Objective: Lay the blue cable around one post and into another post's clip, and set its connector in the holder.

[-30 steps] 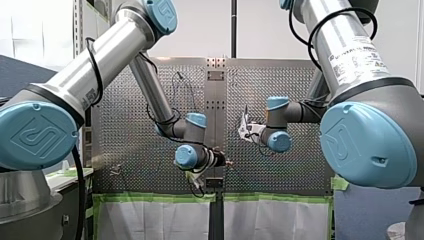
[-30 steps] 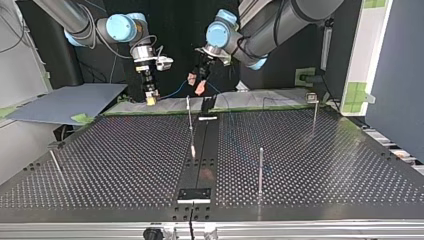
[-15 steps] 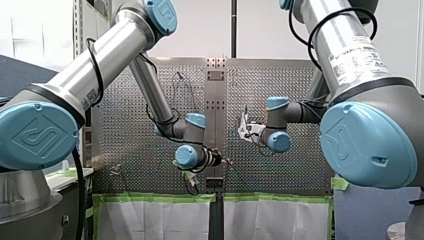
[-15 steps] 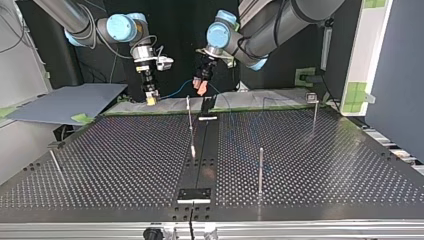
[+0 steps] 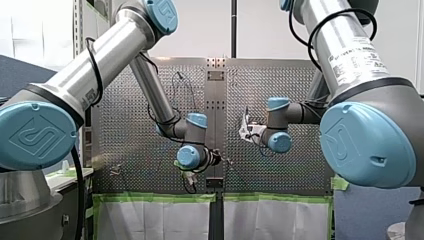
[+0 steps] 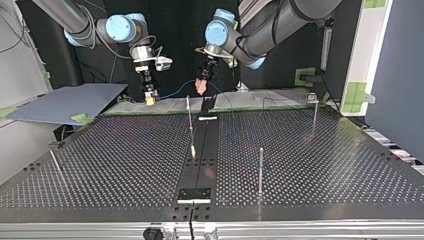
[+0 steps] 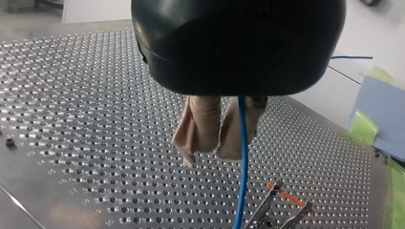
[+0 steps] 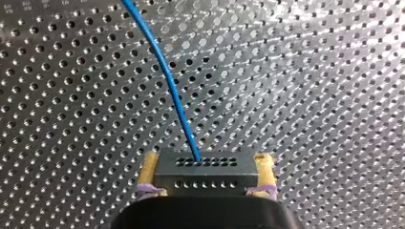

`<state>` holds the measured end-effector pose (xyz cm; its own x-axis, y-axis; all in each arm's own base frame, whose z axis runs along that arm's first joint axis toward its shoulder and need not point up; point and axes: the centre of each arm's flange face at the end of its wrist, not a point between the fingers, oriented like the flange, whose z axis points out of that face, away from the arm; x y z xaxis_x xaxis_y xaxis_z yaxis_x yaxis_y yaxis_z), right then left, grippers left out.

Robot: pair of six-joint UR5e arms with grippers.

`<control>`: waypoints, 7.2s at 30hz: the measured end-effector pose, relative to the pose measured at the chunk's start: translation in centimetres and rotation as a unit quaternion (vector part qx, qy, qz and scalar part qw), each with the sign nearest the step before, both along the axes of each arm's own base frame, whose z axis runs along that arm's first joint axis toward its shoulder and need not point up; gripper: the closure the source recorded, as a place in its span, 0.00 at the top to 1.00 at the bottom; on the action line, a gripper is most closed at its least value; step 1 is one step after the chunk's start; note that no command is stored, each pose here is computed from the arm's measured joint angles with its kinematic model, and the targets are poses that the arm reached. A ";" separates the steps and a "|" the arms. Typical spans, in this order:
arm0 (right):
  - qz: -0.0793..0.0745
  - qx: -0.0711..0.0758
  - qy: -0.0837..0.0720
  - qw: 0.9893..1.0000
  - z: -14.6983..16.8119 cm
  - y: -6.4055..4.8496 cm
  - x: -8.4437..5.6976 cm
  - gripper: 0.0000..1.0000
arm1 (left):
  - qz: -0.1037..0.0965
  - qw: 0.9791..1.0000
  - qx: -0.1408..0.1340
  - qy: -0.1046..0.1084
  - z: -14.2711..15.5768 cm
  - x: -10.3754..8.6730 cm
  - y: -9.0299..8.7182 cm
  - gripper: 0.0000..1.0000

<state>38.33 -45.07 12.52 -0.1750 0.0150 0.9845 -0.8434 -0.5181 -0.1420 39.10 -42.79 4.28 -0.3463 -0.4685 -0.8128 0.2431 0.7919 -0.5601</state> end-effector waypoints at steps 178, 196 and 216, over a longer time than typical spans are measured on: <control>-0.100 0.017 0.043 0.994 -15.0 -12.5 -12.1 0.00 | 0.204 0.944 0.224 -0.133 -7.2 14.3 -2.2 0.04; -0.111 0.012 0.034 0.993 -15.0 -15.9 -13.0 0.00 | 0.206 0.941 0.233 -0.131 -6.4 15.7 -2.0 0.04; -0.113 0.027 0.038 0.993 -15.5 -15.7 -13.3 0.00 | 0.125 0.953 0.260 -0.089 -7.5 13.5 -3.2 1.00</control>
